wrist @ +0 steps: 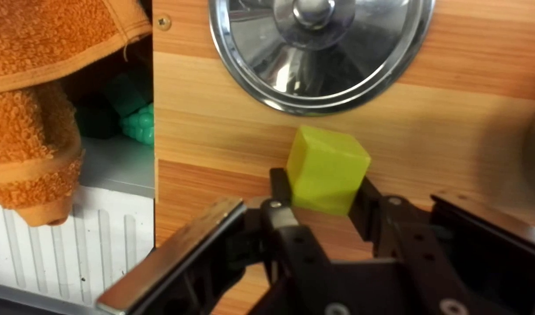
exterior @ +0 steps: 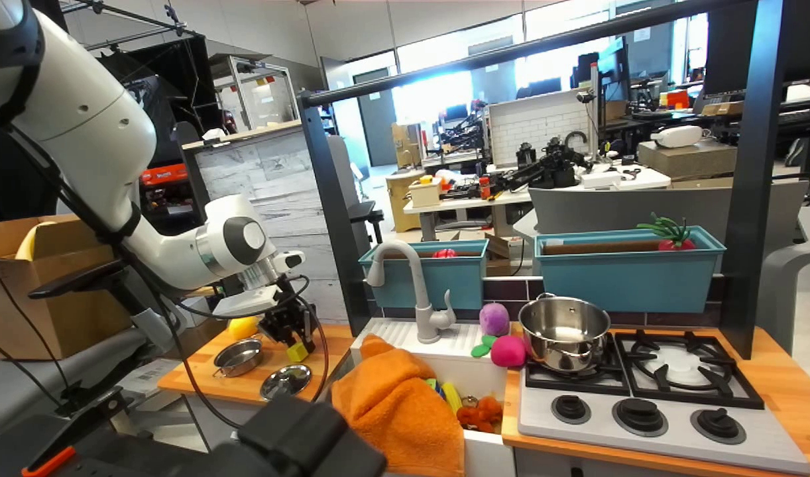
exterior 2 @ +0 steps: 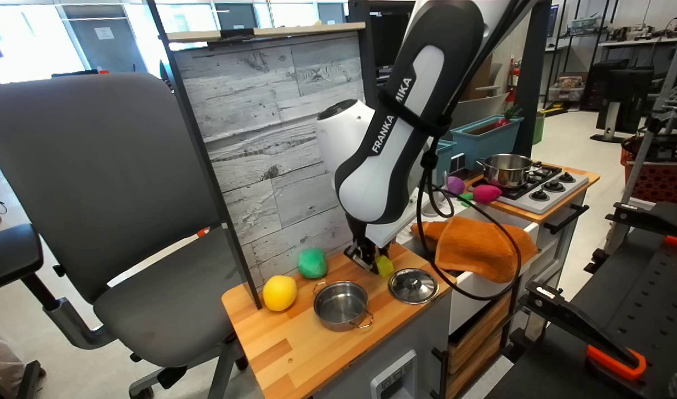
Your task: Pick the yellow block and put it in the pot
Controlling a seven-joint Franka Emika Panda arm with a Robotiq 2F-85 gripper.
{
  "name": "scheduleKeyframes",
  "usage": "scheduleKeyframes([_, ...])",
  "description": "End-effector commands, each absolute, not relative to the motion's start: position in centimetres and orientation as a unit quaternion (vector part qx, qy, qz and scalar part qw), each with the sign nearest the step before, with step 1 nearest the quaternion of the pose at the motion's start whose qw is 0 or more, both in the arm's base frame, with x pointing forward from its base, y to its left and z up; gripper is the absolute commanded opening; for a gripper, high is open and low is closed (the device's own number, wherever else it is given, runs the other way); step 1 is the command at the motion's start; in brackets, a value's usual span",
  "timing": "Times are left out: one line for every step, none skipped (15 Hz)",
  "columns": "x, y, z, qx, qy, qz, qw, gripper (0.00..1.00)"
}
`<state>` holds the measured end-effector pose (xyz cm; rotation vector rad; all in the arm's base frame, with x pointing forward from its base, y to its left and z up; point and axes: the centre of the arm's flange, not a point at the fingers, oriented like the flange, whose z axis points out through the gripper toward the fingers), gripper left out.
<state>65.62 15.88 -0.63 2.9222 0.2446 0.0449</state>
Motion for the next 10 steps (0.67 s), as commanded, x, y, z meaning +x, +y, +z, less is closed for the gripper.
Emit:
scheduleKeyframes([64.1, 15.4, 0.6, 0.992, 0.076, 0.015, 0.098, 0.11])
scheduleKeyframes([63.4, 15.3, 0.8, 0.992, 0.080, 0.017, 0.097, 0.11])
scheduleKeyframes([62.4, 15.2, 1.1, 0.992, 0.083, 0.023, 0.095, 0.11])
scheduleKeyframes([61.5, 15.2, 1.3, 0.992, 0.085, 0.033, 0.090, 0.11])
scheduleKeyframes([60.8, 15.1, 1.5, 0.991, 0.087, 0.045, 0.086, 0.11])
scheduleKeyframes([60.1, 14.9, 1.8, 0.991, 0.089, 0.059, 0.080, 0.11])
scheduleKeyframes([59.6, 14.7, 2.0, 0.991, 0.089, 0.074, 0.073, 0.11])
scheduleKeyframes([59.0, 14.6, 2.4, 0.990, 0.087, 0.089, 0.066, 0.11])
scheduleKeyframes([58.7, 14.4, 2.8, 0.989, 0.088, 0.102, 0.058, 0.11])
scheduleKeyframes([58.4, 14.3, 3.2, 0.988, 0.089, 0.115, 0.050, 0.11])
